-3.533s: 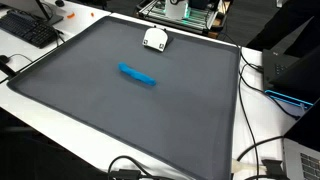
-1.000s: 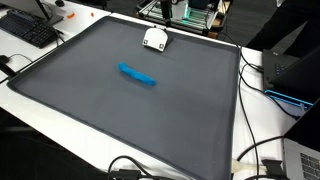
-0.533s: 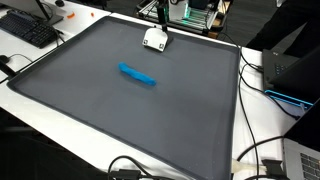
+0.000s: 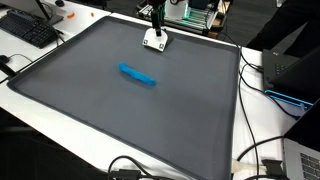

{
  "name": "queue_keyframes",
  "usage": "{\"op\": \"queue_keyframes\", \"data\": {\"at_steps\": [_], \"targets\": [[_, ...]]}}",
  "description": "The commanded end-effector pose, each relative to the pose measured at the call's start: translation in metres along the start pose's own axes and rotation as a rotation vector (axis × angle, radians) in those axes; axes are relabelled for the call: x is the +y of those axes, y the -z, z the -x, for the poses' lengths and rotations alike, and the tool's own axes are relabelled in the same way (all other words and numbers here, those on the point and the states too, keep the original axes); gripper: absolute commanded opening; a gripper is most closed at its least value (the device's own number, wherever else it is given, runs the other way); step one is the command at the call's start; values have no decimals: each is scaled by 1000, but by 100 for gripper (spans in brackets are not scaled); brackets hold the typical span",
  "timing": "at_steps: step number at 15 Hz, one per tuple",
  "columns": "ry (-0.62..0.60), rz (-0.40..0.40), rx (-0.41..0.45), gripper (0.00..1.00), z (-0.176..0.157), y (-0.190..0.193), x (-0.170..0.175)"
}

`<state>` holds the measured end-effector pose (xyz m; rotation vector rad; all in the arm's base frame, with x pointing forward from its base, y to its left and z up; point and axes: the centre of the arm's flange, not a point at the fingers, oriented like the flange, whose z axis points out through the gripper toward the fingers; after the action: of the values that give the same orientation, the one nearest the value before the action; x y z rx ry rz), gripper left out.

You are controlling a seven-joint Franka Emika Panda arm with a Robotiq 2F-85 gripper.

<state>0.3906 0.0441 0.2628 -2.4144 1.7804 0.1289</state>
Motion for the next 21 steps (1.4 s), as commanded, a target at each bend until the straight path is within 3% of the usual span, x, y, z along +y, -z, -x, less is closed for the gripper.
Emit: {"op": "queue_keyframes", "data": {"at_steps": [1,13,21], "targets": [[-29,-3,17,100,-8,-14,4],[-117,-58,-8,100,-18,-29,3],[-137,-118,19,100,-18,-24,-6]]}}
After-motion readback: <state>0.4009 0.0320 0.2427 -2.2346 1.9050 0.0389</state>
